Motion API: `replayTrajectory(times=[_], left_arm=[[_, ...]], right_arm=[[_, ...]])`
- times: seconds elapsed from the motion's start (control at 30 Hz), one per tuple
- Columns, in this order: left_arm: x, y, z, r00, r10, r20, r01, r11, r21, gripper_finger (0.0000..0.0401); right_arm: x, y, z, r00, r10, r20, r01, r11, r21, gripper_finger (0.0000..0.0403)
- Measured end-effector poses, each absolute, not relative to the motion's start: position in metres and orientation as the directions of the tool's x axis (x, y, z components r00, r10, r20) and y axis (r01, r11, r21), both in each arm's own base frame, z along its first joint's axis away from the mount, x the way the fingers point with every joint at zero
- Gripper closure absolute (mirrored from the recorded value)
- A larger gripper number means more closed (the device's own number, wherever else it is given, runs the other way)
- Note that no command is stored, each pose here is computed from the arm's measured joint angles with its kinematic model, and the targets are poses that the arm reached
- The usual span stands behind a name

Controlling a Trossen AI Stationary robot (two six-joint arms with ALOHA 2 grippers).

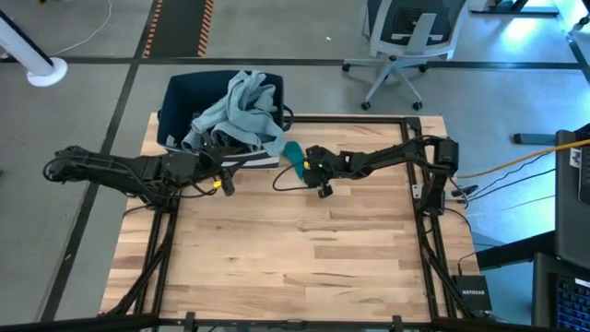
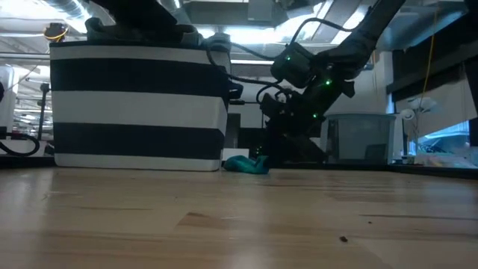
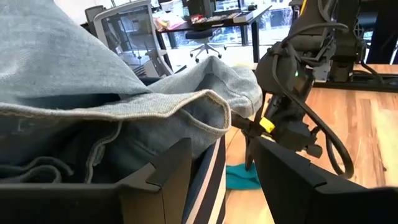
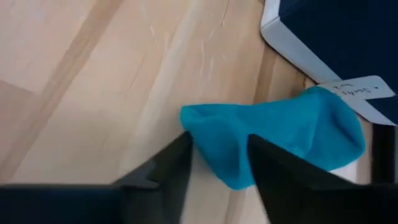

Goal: Sort clothes
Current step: Put the blue sock into the blue laundry bin

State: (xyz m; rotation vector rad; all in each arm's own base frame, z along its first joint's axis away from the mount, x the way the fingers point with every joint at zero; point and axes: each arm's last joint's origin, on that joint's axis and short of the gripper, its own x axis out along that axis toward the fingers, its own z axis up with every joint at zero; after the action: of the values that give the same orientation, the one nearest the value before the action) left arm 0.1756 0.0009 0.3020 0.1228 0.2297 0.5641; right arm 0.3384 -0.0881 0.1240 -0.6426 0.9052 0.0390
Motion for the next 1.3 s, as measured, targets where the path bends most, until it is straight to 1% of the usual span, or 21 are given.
replayTrajectory(times=[0.1, 0.2, 0.27, 0.33, 0.43, 0.5, 0.6, 0.7, 0.9, 1.1, 1.23, 1.3], left_arm=[[0.175, 0.001, 0.301, 0.818, 0.542, -0.191, -0.513, 0.839, 0.183, 0.0232], [0.175, 0.001, 0.301, 0.818, 0.542, -0.191, -0.514, 0.839, 0.18, 0.0232], [0.175, 0.001, 0.301, 0.818, 0.542, -0.192, -0.515, 0.839, 0.175, 0.0232], [0.175, 0.001, 0.301, 0.818, 0.542, -0.194, -0.516, 0.839, 0.172, 0.0232], [0.175, 0.001, 0.299, 0.815, 0.542, -0.205, -0.517, 0.84, 0.166, 0.0232], [0.175, 0.001, 0.298, 0.812, 0.542, -0.216, -0.516, 0.84, 0.17, 0.0232], [0.174, 0.001, 0.297, 0.81, 0.543, -0.223, -0.515, 0.84, 0.171, 0.0232], [0.174, 0.001, 0.297, 0.81, 0.542, -0.224, -0.515, 0.84, 0.172, 0.0232], [0.174, 0.001, 0.297, 0.81, 0.543, -0.222, -0.515, 0.84, 0.171, 0.0232], [0.174, 0.001, 0.298, 0.81, 0.543, -0.221, -0.516, 0.84, 0.17, 0.0232], [0.175, 0.001, 0.298, 0.812, 0.542, -0.214, -0.515, 0.84, 0.174, 0.0232], [0.175, 0.001, 0.301, 0.819, 0.542, -0.189, -0.516, 0.84, 0.17, 0.0232]], right_arm=[[0.338, -0.089, 0.124, 0.617, -0.261, -0.742, -0.296, 0.797, -0.527, 0.0298], [0.337, -0.089, 0.128, 0.619, -0.265, -0.74, -0.309, 0.784, -0.539, 0.0371], [0.335, -0.088, 0.134, 0.613, -0.264, -0.745, -0.318, 0.78, -0.539, 0.0389], [0.332, -0.088, 0.142, 0.597, -0.286, -0.749, -0.315, 0.775, -0.547, 0.0379], [0.326, -0.087, 0.164, 0.594, -0.319, -0.739, -0.296, 0.766, -0.57, 0.0364], [0.32, -0.086, 0.183, 0.604, -0.338, -0.721, -0.278, 0.759, -0.588, 0.0366], [0.311, -0.085, 0.217, 0.64, -0.378, -0.669, -0.231, 0.736, -0.637, 0.0383], [0.303, -0.084, 0.257, 0.702, -0.418, -0.576, -0.154, 0.701, -0.696, 0.0394], [0.298, -0.083, 0.326, 0.803, -0.453, -0.388, -0.006, 0.645, -0.764, 0.0383], [0.303, -0.084, 0.381, 0.852, -0.465, -0.239, 0.091, 0.582, -0.808, 0.0391], [0.307, -0.085, 0.413, 0.874, -0.466, -0.141, 0.157, 0.545, -0.824, 0.0387], [0.31, -0.085, 0.427, 0.886, -0.455, -0.088, 0.191, 0.532, -0.825, 0.0386]])
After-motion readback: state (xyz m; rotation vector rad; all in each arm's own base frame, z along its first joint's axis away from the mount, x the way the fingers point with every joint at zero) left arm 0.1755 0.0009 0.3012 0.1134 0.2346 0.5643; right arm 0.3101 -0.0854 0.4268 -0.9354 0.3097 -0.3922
